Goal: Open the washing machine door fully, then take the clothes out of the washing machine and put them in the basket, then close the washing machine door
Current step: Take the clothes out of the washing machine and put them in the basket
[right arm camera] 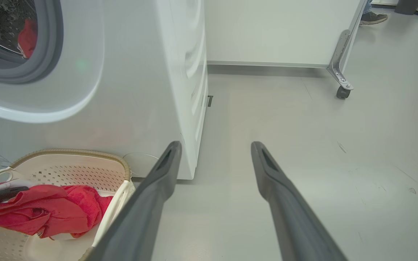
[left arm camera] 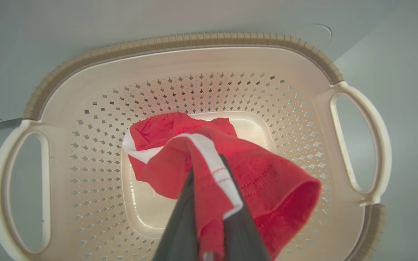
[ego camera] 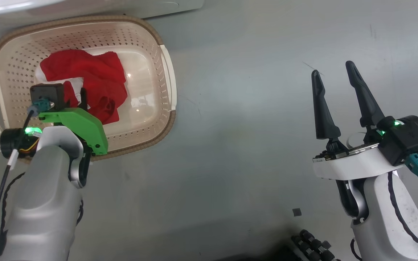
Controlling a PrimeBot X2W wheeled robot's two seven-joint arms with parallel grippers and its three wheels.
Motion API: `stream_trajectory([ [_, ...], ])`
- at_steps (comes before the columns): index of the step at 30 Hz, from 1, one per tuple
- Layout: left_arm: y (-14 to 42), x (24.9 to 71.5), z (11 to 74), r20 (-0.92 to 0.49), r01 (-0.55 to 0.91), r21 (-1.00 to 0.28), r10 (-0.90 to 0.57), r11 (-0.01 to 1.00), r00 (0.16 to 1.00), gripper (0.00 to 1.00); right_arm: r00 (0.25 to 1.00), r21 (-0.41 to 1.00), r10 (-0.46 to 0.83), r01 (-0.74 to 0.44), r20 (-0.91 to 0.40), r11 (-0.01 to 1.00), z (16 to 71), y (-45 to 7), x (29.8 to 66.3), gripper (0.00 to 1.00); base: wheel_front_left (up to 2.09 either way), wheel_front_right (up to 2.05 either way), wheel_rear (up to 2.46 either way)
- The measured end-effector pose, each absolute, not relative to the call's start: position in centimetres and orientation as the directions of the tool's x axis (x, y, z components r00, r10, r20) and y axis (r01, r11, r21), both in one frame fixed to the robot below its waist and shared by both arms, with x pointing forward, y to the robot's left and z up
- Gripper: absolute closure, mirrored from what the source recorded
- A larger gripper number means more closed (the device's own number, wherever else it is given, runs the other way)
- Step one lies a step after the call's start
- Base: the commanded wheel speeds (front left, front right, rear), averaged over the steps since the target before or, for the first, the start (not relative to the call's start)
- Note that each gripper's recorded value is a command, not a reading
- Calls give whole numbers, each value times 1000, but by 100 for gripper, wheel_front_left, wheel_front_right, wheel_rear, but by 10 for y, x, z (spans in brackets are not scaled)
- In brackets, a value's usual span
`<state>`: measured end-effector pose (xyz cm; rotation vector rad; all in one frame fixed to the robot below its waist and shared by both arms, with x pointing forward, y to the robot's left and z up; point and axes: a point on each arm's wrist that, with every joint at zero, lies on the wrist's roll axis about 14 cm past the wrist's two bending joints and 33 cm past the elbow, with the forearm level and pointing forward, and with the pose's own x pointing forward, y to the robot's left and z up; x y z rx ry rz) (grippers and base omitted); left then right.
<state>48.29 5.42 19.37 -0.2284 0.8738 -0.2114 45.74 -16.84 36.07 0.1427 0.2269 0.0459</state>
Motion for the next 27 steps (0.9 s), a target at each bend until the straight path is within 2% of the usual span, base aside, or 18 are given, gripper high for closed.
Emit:
stream_trajectory([
  [2, 53, 483, 183, -747, 89, -280, -276, 956, 605, 100, 971, 145, 65, -32, -230, 989, 356, -169, 458, 0, 0, 0, 0],
  [3, 53, 482, 178, -755, 88, -277, -273, 957, 595, 96, 970, 146, 70, -36, -233, 989, 354, -168, 459, 0, 0, 0, 0],
  [4, 54, 480, 173, -765, 86, -272, -270, 958, 584, 71, 969, 146, 74, -40, -235, 989, 352, -167, 460, 0, 0, 0, 0],
  [5, 57, 478, 168, -775, 89, -263, -265, 961, 573, 53, 969, 146, 76, -42, -237, 988, 351, -167, 461, 0, 0, 0, 0],
  [6, 59, 475, 162, -786, 92, -252, -260, 963, 561, 6, 968, 145, 77, -43, -238, 988, 351, -167, 461, 0, 0, 0, 0],
  [7, 61, 473, 158, -794, 94, -245, -255, 965, 552, 0, 968, 147, 74, -39, -239, 988, 350, -168, 461, 0, 0, 0, 0],
  [19, 54, 473, 150, -797, 95, -252, -262, 963, 544, 0, 965, 135, 36, 0, -259, 991, 346, -180, 457, 0, 0, 0, 0],
  [27, 60, 486, 174, -724, 82, -261, -251, 962, 642, 0, 970, 138, 31, 2, -241, 990, 355, -181, 459, 0, 0, 0, 0],
])
